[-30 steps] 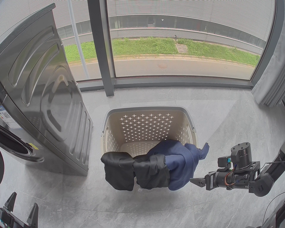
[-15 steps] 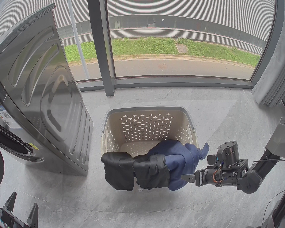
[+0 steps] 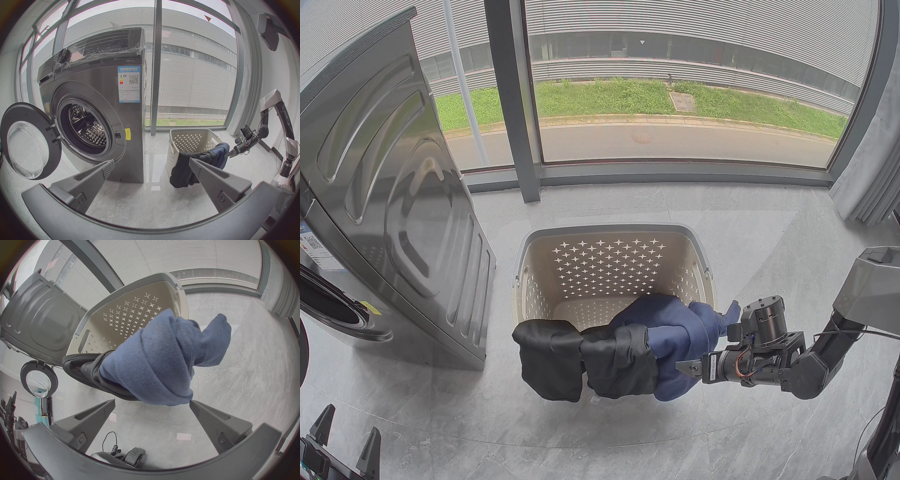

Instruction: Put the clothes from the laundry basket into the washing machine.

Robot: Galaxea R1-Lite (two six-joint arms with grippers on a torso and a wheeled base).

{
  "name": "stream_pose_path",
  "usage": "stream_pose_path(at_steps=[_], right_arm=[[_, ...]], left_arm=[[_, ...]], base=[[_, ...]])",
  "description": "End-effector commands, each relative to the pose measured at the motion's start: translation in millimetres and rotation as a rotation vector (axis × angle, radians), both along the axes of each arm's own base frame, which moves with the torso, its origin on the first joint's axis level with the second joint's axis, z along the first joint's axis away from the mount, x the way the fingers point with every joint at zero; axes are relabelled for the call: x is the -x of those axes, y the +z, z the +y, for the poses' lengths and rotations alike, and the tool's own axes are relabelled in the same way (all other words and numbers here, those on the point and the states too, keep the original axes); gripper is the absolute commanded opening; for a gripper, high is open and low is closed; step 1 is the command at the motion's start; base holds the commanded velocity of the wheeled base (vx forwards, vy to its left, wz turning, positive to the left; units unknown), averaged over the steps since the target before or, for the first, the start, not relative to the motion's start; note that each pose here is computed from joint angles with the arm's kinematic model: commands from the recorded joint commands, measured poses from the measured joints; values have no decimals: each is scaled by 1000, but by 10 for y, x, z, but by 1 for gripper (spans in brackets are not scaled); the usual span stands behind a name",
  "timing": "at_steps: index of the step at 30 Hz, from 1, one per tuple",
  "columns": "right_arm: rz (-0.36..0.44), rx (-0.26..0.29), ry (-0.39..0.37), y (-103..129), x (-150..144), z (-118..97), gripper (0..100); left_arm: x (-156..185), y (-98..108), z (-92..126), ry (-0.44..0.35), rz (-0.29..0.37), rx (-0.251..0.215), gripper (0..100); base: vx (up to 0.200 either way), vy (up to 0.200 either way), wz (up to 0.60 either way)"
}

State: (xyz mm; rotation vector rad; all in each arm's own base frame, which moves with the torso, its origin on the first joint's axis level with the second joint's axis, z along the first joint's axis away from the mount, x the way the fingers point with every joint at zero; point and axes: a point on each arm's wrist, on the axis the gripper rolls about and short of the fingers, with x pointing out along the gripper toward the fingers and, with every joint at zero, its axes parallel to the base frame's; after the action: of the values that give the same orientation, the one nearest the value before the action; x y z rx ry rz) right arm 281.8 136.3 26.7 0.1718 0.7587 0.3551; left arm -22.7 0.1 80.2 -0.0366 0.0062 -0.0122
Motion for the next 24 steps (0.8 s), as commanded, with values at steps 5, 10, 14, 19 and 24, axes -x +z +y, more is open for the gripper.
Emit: stream_pose_path(at_steps=[5, 10, 14, 19, 24], right_arm=[[0, -4, -7, -93, -153, 54, 100], [-3, -4, -19, -122, -216, 49, 100], [-8, -11, -22, -112, -238, 53, 100], [-11, -16, -17, -95, -239, 55, 0], [1, -22, -18, -90, -187, 60, 0]], left_arm=[[-9, -42, 0, 0, 12, 0, 100], [-9, -42, 0, 0, 12, 0, 100], [-9, -42, 0, 0, 12, 0, 100], [-9, -42, 0, 0, 12, 0, 100], [-9, -42, 0, 0, 12, 0, 100]], base=[[0, 0, 0], [0, 0, 0], [0, 0, 0], [0, 0, 0], [0, 0, 0]])
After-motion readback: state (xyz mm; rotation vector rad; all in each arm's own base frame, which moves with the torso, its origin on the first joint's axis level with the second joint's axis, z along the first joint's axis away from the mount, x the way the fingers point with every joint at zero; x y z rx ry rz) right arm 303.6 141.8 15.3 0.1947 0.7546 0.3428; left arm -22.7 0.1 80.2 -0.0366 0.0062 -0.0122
